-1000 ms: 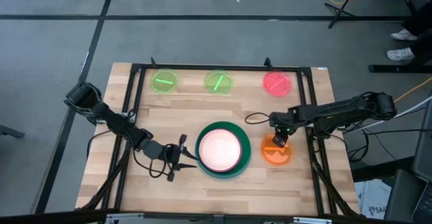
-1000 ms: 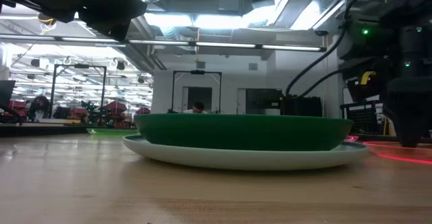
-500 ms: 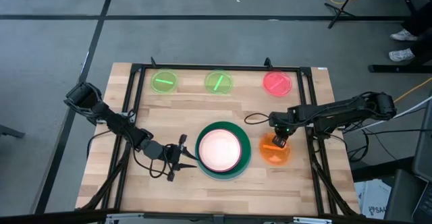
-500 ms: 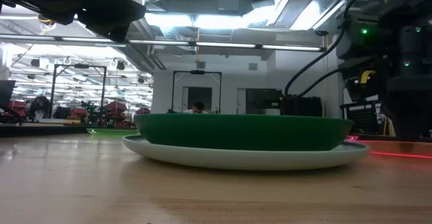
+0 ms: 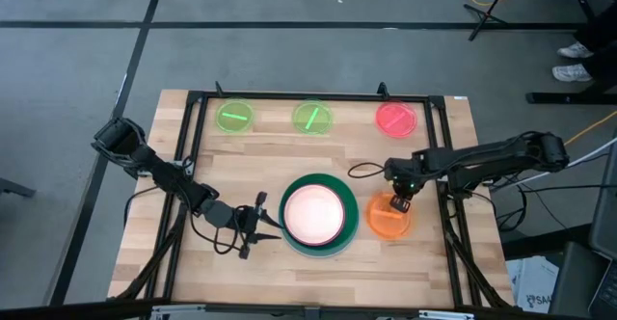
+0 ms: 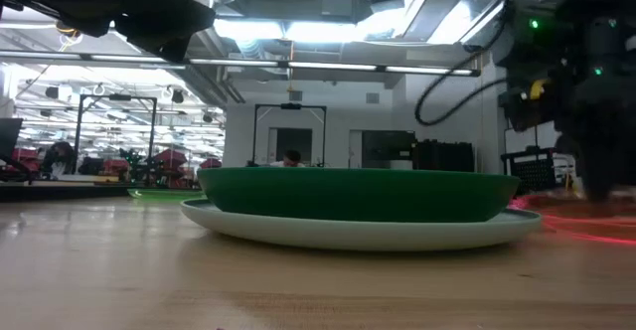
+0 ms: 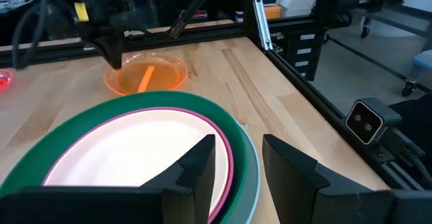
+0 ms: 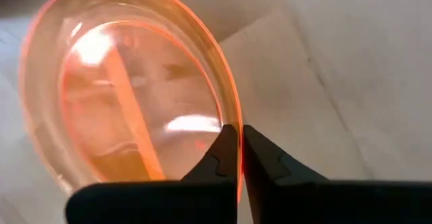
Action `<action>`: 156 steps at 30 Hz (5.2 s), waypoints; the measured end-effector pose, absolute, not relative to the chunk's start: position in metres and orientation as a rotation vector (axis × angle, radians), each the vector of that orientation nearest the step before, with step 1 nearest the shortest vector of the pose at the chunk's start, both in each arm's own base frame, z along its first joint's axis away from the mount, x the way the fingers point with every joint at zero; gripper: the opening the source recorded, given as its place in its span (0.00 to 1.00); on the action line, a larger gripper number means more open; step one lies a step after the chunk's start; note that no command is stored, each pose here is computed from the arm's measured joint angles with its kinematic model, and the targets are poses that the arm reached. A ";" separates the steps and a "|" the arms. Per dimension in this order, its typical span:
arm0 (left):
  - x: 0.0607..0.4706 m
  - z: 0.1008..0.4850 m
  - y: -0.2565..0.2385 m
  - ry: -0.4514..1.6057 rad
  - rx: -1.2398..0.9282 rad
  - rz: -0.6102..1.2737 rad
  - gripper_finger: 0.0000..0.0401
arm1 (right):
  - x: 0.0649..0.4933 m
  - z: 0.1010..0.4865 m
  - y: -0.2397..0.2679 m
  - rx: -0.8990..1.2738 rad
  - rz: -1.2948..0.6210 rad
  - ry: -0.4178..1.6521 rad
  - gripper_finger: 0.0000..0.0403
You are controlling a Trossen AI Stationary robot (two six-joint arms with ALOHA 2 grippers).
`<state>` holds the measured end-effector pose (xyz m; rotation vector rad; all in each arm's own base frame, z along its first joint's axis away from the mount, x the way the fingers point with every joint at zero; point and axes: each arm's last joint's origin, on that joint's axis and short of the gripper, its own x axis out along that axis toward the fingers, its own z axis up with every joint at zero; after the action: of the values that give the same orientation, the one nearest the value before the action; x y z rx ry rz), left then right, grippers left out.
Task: Stack plastic plates
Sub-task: Stack the orange transparent plate on top of the light brown plate, then stack the left green transparent plate on top of the orange transparent plate
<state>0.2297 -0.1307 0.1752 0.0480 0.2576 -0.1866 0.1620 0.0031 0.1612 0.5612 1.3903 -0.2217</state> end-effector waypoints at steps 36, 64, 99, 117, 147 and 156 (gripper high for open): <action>0.230 0.175 -0.131 0.257 0.047 -0.187 0.29 | 0.251 0.247 0.001 0.622 -0.109 0.740 0.00; 0.230 0.175 -0.131 0.256 0.047 -0.187 0.29 | 0.314 0.165 0.003 0.669 -0.001 0.836 0.01; 0.248 0.205 -0.044 0.353 -0.004 0.234 0.29 | 0.255 0.209 0.047 -0.004 0.110 0.412 0.37; 0.216 0.180 0.047 0.785 -0.083 0.638 0.29 | 0.243 0.190 0.043 -0.075 0.080 0.286 0.37; 0.181 0.149 0.153 1.279 -0.055 0.700 0.29 | 0.239 0.179 0.041 0.008 0.000 0.404 0.37; 0.180 0.134 0.165 1.335 -0.021 0.719 0.29 | 0.240 0.180 0.040 0.002 -0.024 0.397 0.37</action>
<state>0.1803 0.1648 0.1341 -0.0207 1.3348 0.7194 0.2396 0.0401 0.1797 0.0021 0.3966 -0.0240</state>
